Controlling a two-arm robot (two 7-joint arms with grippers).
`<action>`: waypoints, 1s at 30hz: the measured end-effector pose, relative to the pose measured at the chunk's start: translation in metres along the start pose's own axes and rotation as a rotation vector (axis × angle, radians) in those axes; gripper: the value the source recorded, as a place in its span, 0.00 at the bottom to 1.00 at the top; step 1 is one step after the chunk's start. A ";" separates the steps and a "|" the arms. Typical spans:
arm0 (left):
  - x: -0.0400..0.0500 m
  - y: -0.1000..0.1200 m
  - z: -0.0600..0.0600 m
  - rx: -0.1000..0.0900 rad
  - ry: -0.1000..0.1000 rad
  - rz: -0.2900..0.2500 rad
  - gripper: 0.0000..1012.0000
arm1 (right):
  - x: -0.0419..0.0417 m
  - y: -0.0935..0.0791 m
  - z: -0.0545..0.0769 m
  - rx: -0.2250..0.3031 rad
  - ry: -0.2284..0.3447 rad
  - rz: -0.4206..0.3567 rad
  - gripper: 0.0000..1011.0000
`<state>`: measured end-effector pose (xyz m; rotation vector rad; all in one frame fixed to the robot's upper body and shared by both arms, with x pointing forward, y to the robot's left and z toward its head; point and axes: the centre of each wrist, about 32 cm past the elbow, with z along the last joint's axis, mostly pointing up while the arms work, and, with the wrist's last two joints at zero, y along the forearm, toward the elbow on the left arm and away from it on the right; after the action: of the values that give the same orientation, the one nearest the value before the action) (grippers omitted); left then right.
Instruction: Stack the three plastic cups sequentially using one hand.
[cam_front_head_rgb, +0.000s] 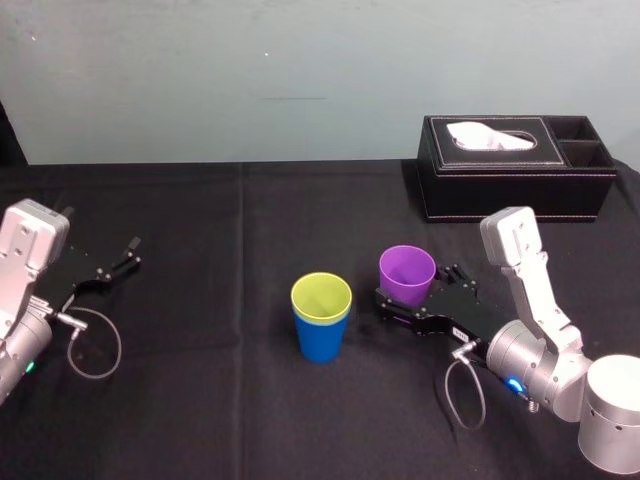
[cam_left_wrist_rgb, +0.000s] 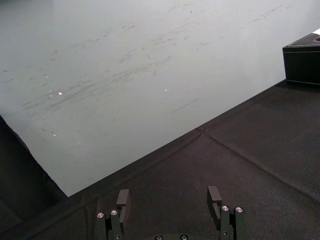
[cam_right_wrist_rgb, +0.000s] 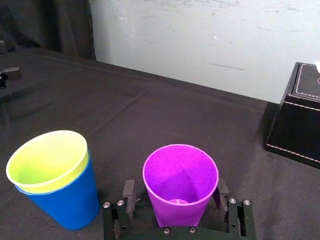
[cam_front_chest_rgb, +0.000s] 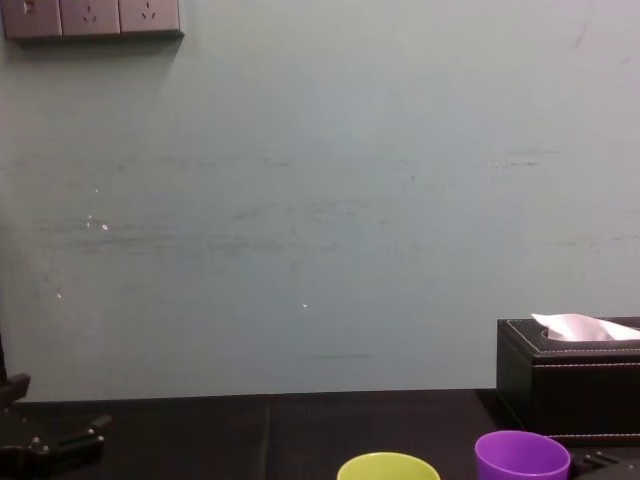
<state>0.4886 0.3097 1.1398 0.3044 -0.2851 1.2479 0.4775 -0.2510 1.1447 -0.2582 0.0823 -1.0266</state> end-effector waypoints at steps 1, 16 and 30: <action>0.0000 0.000 0.000 0.000 0.000 0.000 1.00 | 0.0000 0.000 0.000 0.000 0.000 0.000 0.95; 0.0000 0.000 0.000 0.000 0.000 0.000 1.00 | 0.0001 0.000 0.000 0.002 0.000 -0.001 0.73; 0.0000 0.000 0.000 0.000 0.000 0.000 1.00 | 0.0000 0.000 0.000 0.002 0.000 -0.001 0.71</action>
<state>0.4886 0.3097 1.1398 0.3044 -0.2850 1.2480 0.4773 -0.2512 1.1450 -0.2562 0.0808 -1.0272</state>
